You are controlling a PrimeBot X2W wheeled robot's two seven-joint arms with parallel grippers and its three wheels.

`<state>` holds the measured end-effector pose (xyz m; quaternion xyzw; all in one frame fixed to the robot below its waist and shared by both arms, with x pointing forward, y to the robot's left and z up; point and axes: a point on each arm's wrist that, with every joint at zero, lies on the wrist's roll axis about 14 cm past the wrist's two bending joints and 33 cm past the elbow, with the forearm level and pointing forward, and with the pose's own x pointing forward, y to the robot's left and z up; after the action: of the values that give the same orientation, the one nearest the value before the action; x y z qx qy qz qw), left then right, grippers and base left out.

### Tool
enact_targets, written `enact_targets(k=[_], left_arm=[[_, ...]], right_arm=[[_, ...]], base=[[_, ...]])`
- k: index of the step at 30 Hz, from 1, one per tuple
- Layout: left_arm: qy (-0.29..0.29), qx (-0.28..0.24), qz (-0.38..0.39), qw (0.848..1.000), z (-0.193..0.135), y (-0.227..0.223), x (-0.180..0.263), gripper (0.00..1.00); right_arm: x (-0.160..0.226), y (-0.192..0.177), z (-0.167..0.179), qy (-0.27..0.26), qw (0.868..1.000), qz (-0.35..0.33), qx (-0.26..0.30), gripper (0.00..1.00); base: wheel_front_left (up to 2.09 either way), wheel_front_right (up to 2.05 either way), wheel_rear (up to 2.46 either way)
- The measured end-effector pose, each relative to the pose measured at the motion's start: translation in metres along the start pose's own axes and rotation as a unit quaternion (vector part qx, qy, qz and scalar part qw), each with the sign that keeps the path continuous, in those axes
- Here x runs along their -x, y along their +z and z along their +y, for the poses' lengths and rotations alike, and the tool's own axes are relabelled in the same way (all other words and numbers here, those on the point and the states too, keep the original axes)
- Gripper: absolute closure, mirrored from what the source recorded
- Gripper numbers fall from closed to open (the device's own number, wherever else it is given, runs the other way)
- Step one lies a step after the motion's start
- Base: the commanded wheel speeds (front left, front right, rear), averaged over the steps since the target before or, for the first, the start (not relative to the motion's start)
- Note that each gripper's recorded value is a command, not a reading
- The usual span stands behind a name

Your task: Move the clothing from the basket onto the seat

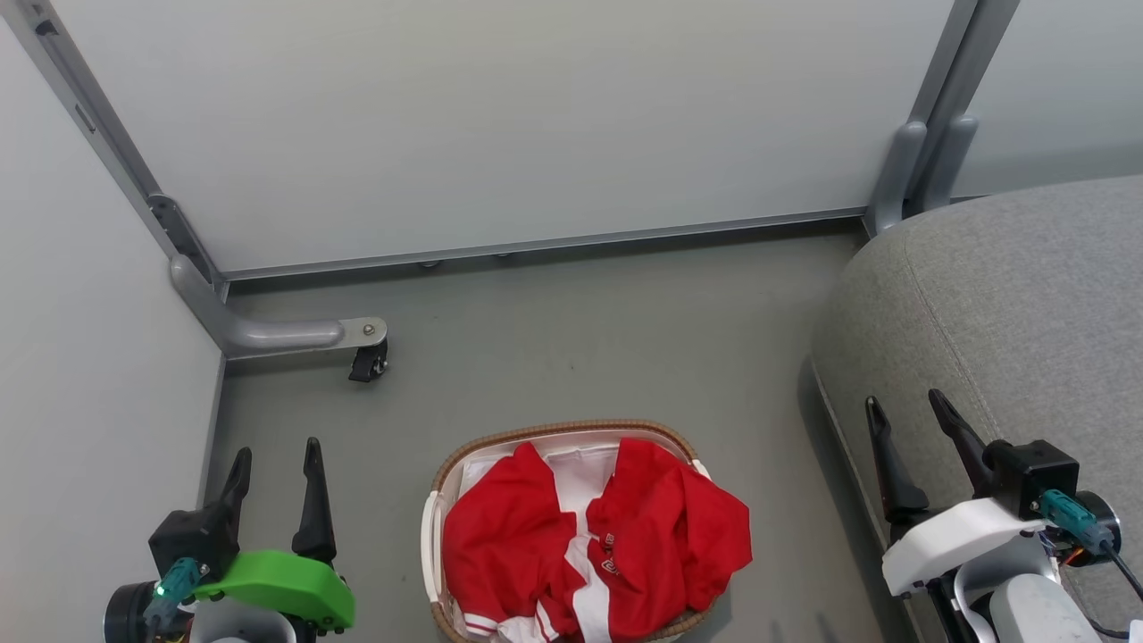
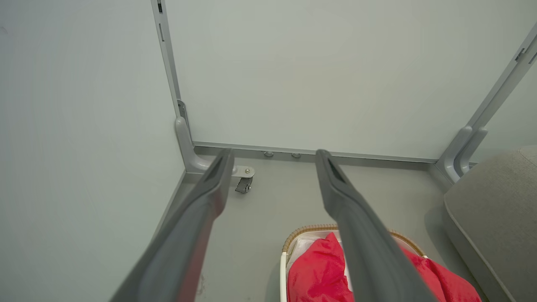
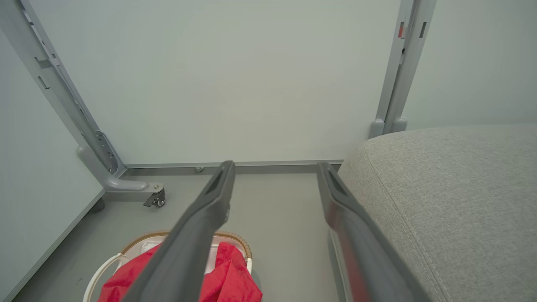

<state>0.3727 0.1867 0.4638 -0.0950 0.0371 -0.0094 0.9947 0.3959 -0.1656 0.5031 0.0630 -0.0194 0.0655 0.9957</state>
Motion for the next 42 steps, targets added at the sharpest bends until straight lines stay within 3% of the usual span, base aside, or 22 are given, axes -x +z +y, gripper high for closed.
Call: enact_targets(k=[17, 31, 42], left_arm=[[-0.023, -0.037, 0.013, 0.999, -0.011, -0.013, -0.008, 0.0], [-0.104, -0.042, 0.062, 0.992, -0.055, -0.052, -0.083, 0.0], [-0.194, -0.056, 0.132, 0.97, -0.098, -0.123, -0.136, 0.0]], right_arm=[[-0.011, -0.001, 0.005, 0.016, 0.999, -0.007, 0.051, 0.0], [-0.07, 0.001, 0.013, 0.034, 0.998, -0.034, 0.048, 0.0], [-0.108, -0.034, 0.005, 0.033, 0.999, -0.016, 0.039, 0.0]], base=[[0.0, 0.0, 0.0], [0.0, 0.0, 0.0], [0.0, 0.0, 0.0]])
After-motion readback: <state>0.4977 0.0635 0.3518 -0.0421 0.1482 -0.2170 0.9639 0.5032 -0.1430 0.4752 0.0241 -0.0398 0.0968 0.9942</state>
